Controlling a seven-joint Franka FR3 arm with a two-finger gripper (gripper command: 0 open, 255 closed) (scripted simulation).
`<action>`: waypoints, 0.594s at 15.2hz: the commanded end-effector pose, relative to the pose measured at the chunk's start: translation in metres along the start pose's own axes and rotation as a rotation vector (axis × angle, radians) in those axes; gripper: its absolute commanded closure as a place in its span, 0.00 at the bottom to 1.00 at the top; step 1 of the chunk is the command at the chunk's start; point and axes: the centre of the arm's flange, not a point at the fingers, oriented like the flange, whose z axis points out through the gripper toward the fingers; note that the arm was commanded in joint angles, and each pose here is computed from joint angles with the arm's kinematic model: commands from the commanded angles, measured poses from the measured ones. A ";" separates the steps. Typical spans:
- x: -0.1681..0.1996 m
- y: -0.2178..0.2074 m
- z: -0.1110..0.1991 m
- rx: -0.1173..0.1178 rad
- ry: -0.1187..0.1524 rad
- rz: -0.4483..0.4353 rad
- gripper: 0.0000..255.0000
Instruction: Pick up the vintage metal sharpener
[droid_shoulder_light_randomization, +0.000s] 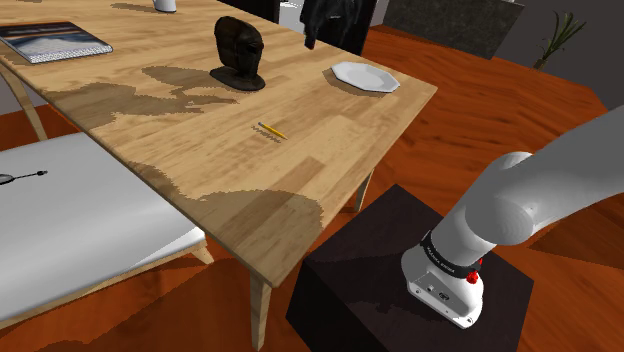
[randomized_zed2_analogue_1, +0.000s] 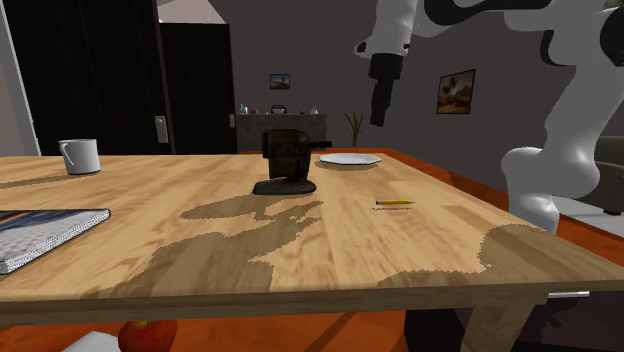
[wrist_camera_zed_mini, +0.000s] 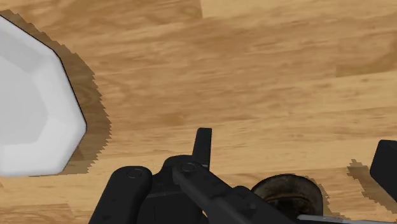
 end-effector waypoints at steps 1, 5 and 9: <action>0.028 -0.012 0.007 0.017 -0.013 0.020 0.00; 0.076 -0.033 0.020 0.047 -0.038 0.059 0.00; 0.125 -0.052 0.034 0.078 -0.062 0.098 0.00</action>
